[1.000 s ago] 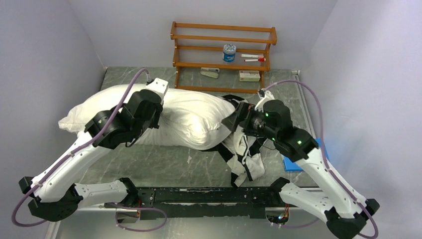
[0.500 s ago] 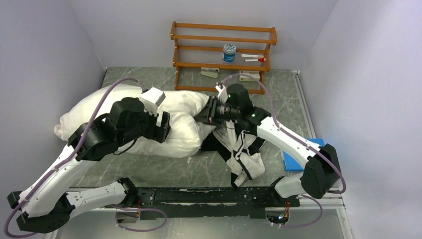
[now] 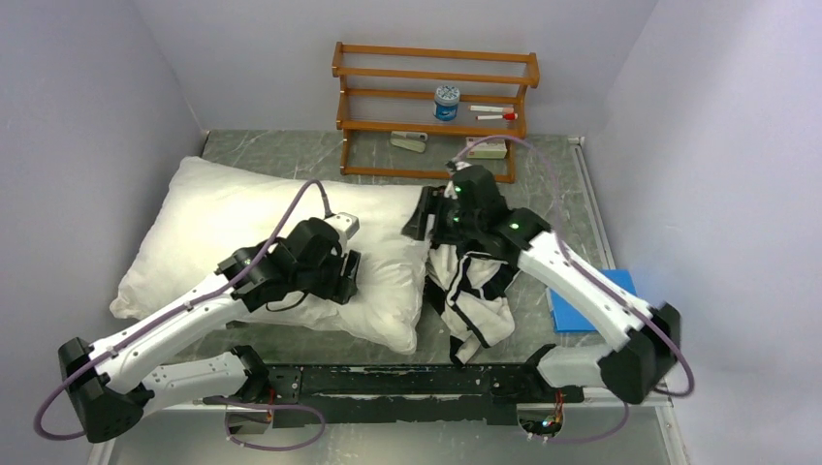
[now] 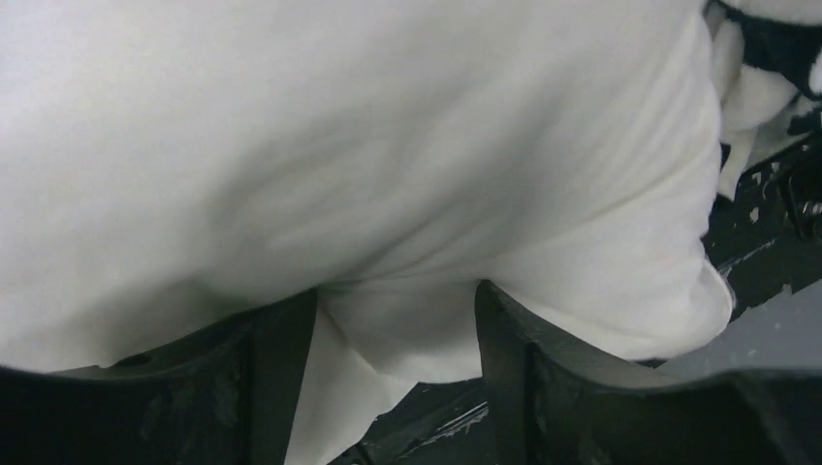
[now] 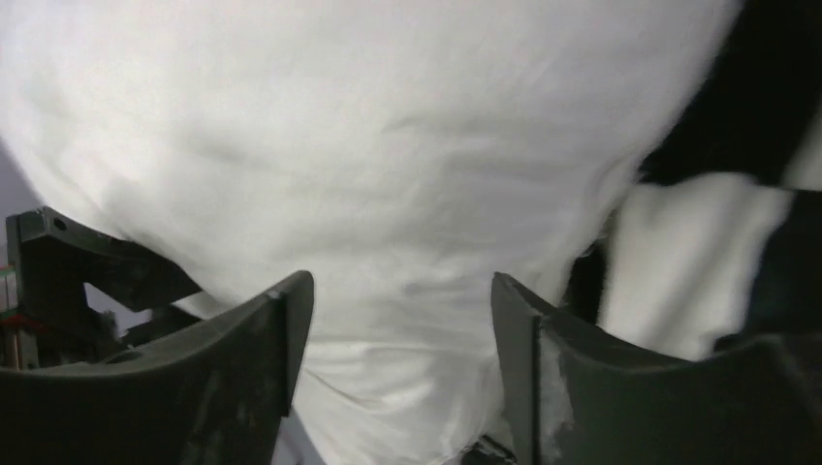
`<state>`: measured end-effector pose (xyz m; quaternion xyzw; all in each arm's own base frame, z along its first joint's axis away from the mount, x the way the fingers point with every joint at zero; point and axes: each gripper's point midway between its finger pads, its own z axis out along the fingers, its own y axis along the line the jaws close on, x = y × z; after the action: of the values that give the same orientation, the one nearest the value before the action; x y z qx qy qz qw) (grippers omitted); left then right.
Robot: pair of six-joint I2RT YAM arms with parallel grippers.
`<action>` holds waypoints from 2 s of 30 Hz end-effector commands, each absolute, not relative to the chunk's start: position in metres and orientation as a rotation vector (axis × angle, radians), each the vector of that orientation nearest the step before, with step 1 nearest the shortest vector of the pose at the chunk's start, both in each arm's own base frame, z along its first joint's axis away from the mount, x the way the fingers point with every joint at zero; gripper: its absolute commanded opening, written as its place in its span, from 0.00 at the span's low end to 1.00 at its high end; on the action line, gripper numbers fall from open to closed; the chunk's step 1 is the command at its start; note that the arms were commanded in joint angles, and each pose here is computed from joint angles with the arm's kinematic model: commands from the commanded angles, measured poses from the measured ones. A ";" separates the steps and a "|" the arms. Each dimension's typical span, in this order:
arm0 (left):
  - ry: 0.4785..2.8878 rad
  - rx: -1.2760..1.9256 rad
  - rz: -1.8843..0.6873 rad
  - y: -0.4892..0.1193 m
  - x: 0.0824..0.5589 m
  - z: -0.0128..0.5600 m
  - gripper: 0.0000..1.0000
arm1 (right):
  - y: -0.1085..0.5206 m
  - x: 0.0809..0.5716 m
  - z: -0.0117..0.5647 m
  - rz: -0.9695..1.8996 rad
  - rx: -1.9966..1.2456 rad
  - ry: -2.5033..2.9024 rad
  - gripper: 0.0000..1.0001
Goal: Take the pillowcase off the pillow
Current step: Remove the pillow from the pillowcase, then pick up the pillowcase at the center of the board.
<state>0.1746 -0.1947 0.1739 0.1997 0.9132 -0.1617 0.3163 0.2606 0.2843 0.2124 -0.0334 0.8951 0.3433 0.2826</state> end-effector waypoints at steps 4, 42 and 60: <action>2.390 0.244 -0.314 -0.179 0.195 0.164 0.58 | 0.153 0.265 0.228 0.233 0.020 2.254 0.85; 2.338 0.289 -0.497 -0.193 0.182 0.202 0.81 | 0.116 0.304 0.131 0.070 0.420 2.308 0.00; 2.330 0.316 -0.566 -0.204 0.180 0.205 0.81 | 0.052 0.390 0.483 0.279 0.380 1.719 0.02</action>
<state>0.1800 -0.1999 0.2014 0.1178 0.9054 -0.2062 0.3520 0.3703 0.0370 0.4921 0.2140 0.7168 0.1168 0.6533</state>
